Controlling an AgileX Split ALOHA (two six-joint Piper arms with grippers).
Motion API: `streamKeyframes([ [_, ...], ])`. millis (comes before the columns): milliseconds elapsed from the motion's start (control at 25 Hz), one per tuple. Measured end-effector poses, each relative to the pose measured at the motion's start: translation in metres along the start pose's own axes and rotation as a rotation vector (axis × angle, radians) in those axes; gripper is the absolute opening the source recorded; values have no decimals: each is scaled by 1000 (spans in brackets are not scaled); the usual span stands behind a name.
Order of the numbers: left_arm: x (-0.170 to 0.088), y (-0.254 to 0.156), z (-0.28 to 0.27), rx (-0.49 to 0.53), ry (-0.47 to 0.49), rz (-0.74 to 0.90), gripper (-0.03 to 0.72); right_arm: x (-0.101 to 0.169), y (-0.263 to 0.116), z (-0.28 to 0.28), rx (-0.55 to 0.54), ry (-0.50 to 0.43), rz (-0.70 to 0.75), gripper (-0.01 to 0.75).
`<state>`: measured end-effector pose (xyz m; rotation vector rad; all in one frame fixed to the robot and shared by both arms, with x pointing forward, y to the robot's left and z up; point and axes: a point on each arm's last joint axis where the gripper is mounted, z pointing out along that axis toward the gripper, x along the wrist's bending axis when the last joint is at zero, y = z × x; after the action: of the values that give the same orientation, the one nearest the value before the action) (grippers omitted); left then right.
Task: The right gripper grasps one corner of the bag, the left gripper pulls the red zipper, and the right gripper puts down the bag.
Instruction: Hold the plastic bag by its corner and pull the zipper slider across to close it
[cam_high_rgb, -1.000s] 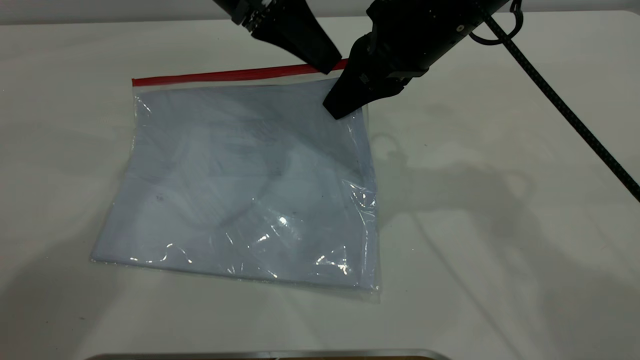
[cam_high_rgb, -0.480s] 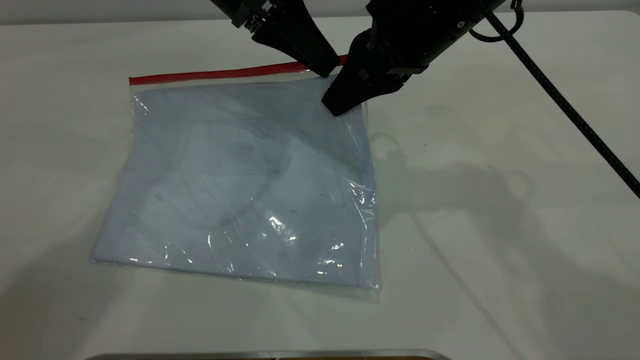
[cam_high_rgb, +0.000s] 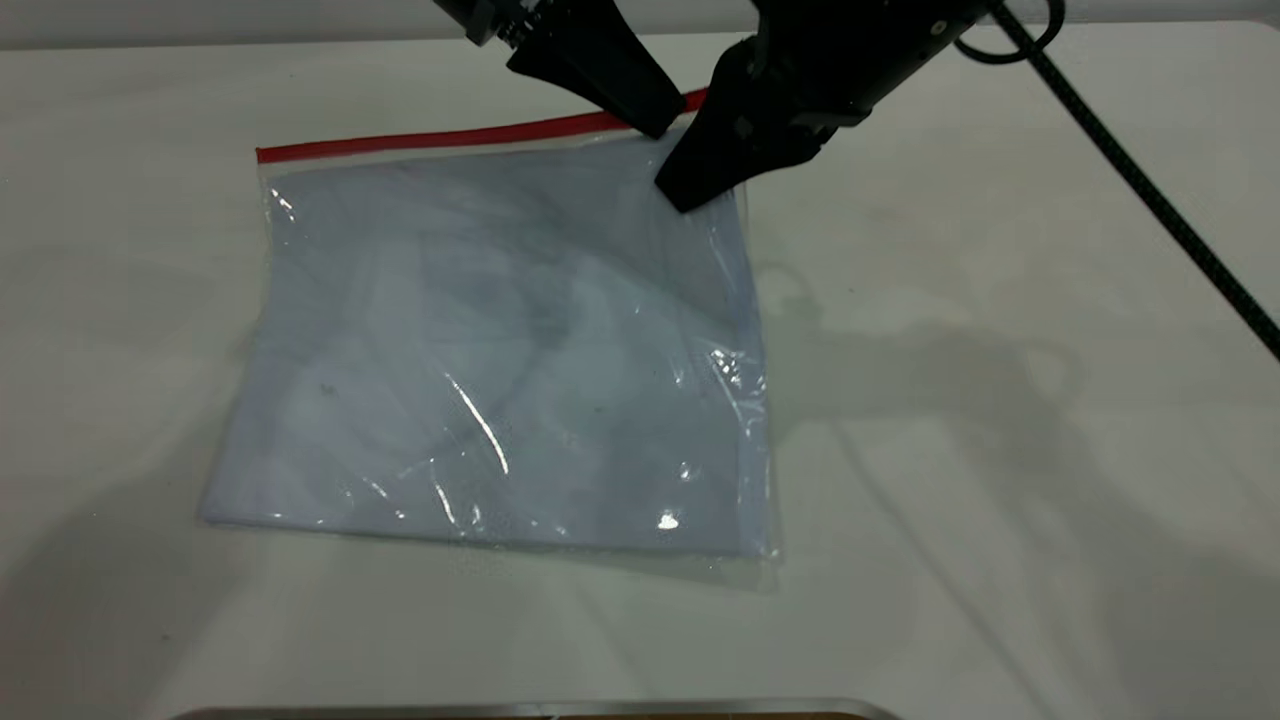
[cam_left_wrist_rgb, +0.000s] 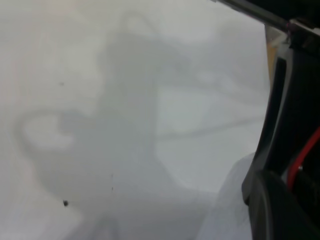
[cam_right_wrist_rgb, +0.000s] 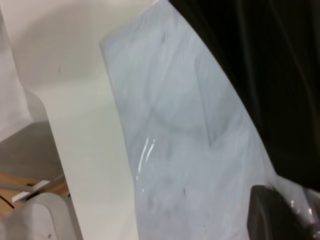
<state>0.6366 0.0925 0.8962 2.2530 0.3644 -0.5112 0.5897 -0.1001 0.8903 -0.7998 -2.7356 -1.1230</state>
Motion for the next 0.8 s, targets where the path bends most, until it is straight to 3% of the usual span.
streamKeyframes([
  [400,18,-19,-36,-42,40,-63,106,-4,9,-16,-76,-18,41,33],
  [800,35,-53,-68,103,127,-148,115,-4,17,-17,-163,-20,61,33],
])
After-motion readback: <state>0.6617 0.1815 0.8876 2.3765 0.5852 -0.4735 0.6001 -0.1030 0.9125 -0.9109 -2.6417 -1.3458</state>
